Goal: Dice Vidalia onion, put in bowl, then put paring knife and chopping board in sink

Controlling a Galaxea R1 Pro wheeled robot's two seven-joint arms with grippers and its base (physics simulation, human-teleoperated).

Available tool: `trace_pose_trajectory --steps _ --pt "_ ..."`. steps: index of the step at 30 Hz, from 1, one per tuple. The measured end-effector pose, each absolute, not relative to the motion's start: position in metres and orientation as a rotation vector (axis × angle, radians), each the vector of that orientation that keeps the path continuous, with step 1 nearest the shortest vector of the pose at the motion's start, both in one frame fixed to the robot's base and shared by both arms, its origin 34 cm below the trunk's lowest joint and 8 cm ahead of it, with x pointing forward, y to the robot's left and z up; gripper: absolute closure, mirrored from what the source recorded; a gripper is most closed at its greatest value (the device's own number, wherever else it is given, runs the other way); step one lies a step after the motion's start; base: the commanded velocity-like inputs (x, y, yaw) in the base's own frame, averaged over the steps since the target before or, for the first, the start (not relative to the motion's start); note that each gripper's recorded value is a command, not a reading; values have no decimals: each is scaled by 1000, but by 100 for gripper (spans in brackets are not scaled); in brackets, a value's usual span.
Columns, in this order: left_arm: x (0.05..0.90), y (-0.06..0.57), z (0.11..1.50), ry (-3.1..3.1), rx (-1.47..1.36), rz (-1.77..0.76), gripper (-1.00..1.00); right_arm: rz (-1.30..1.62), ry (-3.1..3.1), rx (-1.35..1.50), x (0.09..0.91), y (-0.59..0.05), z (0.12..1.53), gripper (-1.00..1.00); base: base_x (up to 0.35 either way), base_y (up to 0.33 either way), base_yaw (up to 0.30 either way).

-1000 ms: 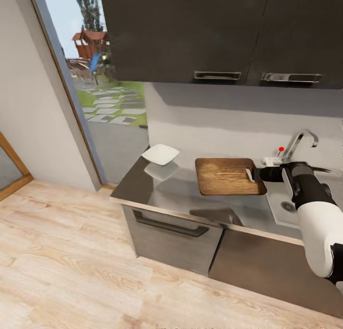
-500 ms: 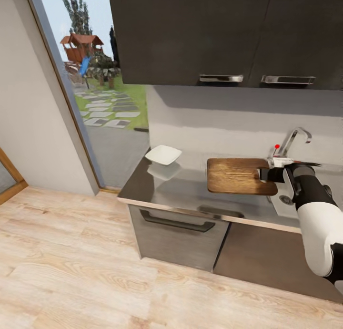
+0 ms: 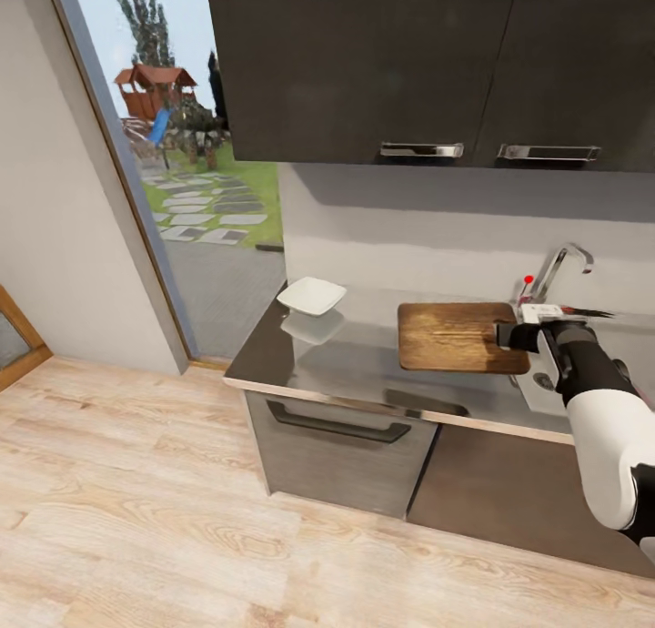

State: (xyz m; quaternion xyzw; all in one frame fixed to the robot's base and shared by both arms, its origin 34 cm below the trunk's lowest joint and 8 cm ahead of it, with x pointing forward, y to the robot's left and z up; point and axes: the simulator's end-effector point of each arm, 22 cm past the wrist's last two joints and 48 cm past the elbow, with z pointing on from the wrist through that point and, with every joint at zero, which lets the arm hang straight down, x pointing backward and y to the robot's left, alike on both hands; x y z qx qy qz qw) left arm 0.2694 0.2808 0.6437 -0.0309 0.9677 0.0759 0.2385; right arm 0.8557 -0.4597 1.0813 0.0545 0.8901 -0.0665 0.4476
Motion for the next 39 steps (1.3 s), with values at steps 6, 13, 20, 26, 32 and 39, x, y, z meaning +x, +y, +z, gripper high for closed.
trace_pose_trajectory --steps 6,13,20,26,32,39 --pt "270 280 644 2649 -82 206 -100 -158 2195 124 857 -457 1077 100 0 0 0" --pt "270 280 644 2649 -82 205 -100 -158 2195 124 857 -456 1076 100 40 -39 0" --pt "270 280 644 2650 -81 203 -100 -143 2219 121 855 -451 1065 100 188 -196 0" --pt "270 280 644 2650 -82 202 -100 -135 2232 126 853 -450 1059 100 147 -116 0" --pt "270 280 644 2650 -80 202 -100 -130 2235 125 853 -449 1057 100 21 -13 0" --pt "270 280 644 2650 -79 203 -100 -126 2237 124 853 -446 1056 100 2 -1 0"
